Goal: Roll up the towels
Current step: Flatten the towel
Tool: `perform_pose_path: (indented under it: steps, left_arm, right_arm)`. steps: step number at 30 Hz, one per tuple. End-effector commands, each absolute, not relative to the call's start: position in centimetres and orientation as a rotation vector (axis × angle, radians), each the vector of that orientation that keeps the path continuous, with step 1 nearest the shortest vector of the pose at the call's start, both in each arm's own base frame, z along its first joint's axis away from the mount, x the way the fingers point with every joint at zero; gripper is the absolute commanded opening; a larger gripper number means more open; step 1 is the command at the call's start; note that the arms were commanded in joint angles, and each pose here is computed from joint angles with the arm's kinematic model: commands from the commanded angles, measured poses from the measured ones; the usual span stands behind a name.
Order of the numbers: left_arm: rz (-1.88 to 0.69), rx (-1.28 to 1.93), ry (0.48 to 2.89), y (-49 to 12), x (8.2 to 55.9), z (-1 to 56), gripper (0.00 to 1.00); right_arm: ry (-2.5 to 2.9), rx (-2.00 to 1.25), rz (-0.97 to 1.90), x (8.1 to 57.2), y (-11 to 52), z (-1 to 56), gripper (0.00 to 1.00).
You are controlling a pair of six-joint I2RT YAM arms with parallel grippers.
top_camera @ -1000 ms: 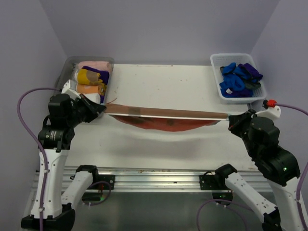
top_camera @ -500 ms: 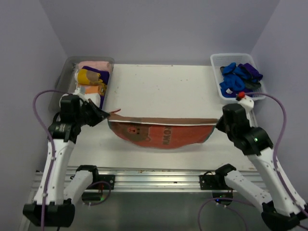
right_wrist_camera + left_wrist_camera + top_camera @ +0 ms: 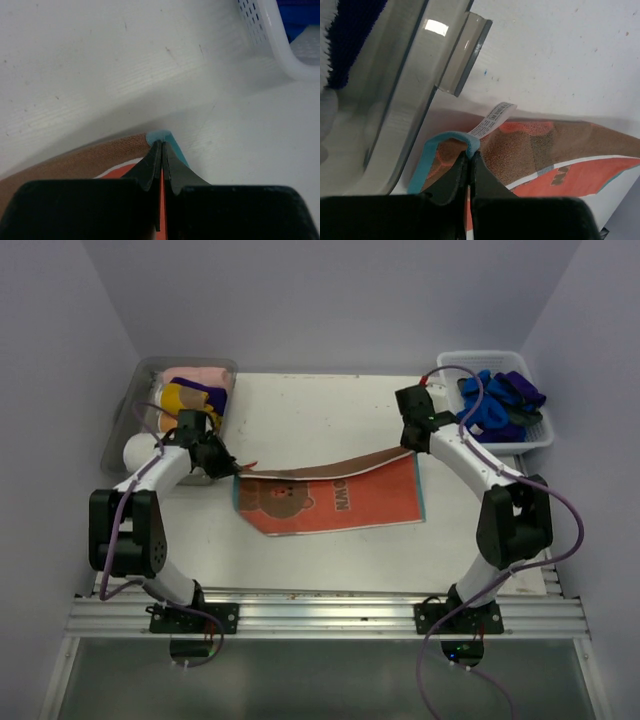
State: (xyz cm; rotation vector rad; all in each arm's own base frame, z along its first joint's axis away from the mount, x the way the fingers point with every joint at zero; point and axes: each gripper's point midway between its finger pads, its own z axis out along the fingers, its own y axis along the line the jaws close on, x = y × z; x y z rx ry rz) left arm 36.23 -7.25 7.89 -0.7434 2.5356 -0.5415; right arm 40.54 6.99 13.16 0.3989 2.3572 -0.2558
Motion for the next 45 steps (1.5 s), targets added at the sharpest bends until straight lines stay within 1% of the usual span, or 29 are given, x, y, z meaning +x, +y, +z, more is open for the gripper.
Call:
perform_pose_path:
  steps: [1,6,9,10,12,13,14,15,16,17,18,22,26,30,33,34,35,37,38,39,40,41,42,43,44,45]
  left_arm:
    - [-0.598,-0.625,2.379,-7.4,39.2,12.1,0.0]
    - [-0.596,-0.549,2.308,-7.3,38.1,15.7,0.0]
    - [-0.652,-0.473,2.254,-8.0,36.6,18.6,0.0]
    - [-0.693,-0.421,2.198,-8.5,35.7,21.0,0.0]
    - [-0.716,-0.364,2.153,-8.8,34.3,22.8,0.0]
    - [-0.718,-0.325,2.094,-8.9,33.2,25.1,0.0]
    - [-0.715,-0.31,2.086,-8.8,32.5,25.6,0.0]
    - [-0.708,-0.3,2.075,-8.8,32.0,26.5,0.0]
    - [-0.676,-0.326,2.125,-8.3,30.5,26.1,0.0]
    - [-0.669,-0.32,2.132,-8.3,29.8,26.7,0.0]
    - [-0.659,-0.318,2.147,-8.2,28.9,26.6,0.0]
    - [-0.651,-0.299,2.101,-8.0,24.1,28.2,0.0]
    - [-0.646,-0.288,2.086,-7.9,20.6,29.0,0.0]
    - [-0.656,-0.303,2.041,-7.8,17.9,30.7,0.0]
    - [-0.647,-0.345,2.051,-7.5,17.7,30.8,0.0]
    - [-0.619,-0.395,2.098,-7.1,18.4,29.7,0.0]
    - [-0.607,-0.444,2.154,-6.9,19.0,27.9,0.0]
    - [-0.568,-0.5,2.251,-6.6,21.3,24.7,0.0]
    - [-0.554,-0.534,2.307,-6.5,22.0,22.1,0.0]
    - [-0.548,-0.544,2.304,-6.4,24.4,20.9,0.0]
    - [-0.547,-0.557,2.335,-6.5,25.2,18.9,0.0]
    - [-0.555,-0.569,2.342,-6.6,26.2,18.0,0.0]
    - [-0.564,-0.567,2.345,-6.8,28.6,16.8,0.0]
    - [-0.557,-0.578,2.357,-6.8,29.6,15.8,0.0]
    - [-0.555,-0.585,2.362,-6.8,30.6,15.3,0.0]
    - [-0.537,-0.597,2.403,-6.7,32.2,13.3,0.0]
  right_arm:
    - [2.188,0.424,-0.202,43.7,5.8,18.8,0.0]
    - [2.153,0.439,-0.13,41.9,5.1,21.0,0.0]
    - [2.117,0.466,-0.073,39.4,4.8,22.7,0.0]
    - [2.078,0.472,-0.035,37.9,4.6,24.2,0.0]
    - [2.036,0.485,0.003,36.0,4.3,25.9,0.0]
    - [2.022,0.485,0.019,35.1,4.1,26.6,0.0]
    - [1.978,0.486,0.039,33.5,3.7,28.5,0.0]
    - [1.972,0.48,0.039,32.6,3.4,29.1,0.0]
    - [1.955,0.477,0.044,31.9,3.1,30.4,0.0]
    - [1.96,0.464,0.034,30.1,2.6,31.1,0.0]
    - [1.954,0.464,0.031,29.2,2.3,31.6,0.0]
    - [1.907,0.475,0.007,24.6,0.3,33.4,0.0]
    - [1.935,0.504,0.021,20.3,-0.6,33.0,0.0]
    - [1.98,0.517,0.087,18.3,0.0,32.4,0.0]
    - [2.031,0.529,0.075,18.9,0.3,31.0,0.0]
    - [2.074,0.518,0.058,19.6,0.6,29.4,0.0]
    - [2.101,0.51,0.036,21.4,1.1,28.4,0.0]
    - [2.162,0.501,0.006,23.6,1.7,25.4,0.0]
    - [2.167,0.5,0.005,26.1,2.5,24.2,0.0]
    - [2.171,0.503,-0.001,27.4,2.8,23.3,0.0]
    - [2.19,0.507,-0.03,28.7,2.9,21.7,0.0]
    - [2.209,0.504,-0.051,31.1,3.4,20.1,0.0]
    - [2.23,0.496,-0.082,32.3,3.6,18.9,0.0]
    - [2.225,0.496,-0.103,33.8,3.6,18.7,0.0]
    - [2.273,0.478,-0.175,35.7,3.6,16.2,0.0]
    - [2.287,0.476,-0.2,36.6,3.7,15.5,0.0]
